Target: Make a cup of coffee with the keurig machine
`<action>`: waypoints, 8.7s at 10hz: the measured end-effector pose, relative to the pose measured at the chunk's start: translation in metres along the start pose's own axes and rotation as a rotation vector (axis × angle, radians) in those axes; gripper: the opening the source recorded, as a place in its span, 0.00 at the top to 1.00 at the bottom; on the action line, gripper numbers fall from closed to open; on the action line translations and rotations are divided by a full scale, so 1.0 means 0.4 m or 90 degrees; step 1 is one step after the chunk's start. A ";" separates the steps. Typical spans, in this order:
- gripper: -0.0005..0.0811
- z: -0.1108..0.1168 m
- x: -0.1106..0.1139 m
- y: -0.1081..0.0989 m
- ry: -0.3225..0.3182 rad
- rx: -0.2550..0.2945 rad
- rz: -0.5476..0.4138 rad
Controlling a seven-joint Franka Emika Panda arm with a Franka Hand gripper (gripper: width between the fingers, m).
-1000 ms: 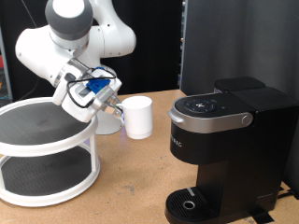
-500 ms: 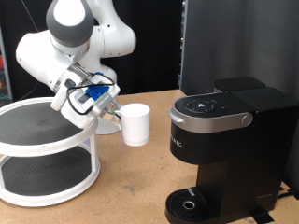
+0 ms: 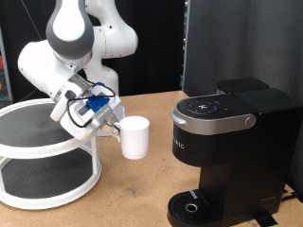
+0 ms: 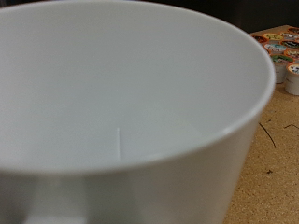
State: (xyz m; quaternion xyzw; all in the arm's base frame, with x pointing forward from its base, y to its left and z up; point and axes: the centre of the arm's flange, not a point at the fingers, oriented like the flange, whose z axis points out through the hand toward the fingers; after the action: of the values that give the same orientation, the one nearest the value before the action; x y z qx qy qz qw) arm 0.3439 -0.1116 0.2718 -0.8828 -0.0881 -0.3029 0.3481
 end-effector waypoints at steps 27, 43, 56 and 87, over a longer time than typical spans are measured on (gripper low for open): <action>0.91 0.273 0.017 0.007 -0.004 -0.027 0.021; 0.91 0.440 0.011 0.019 0.003 -0.040 0.000; 0.60 0.480 -0.006 0.024 0.000 -0.035 -0.011; 0.01 0.084 0.129 -0.103 0.016 0.217 0.069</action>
State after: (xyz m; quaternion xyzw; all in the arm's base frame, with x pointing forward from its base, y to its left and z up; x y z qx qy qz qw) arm 0.3859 -0.0616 0.3063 -0.8105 -0.0862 -0.2750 0.5099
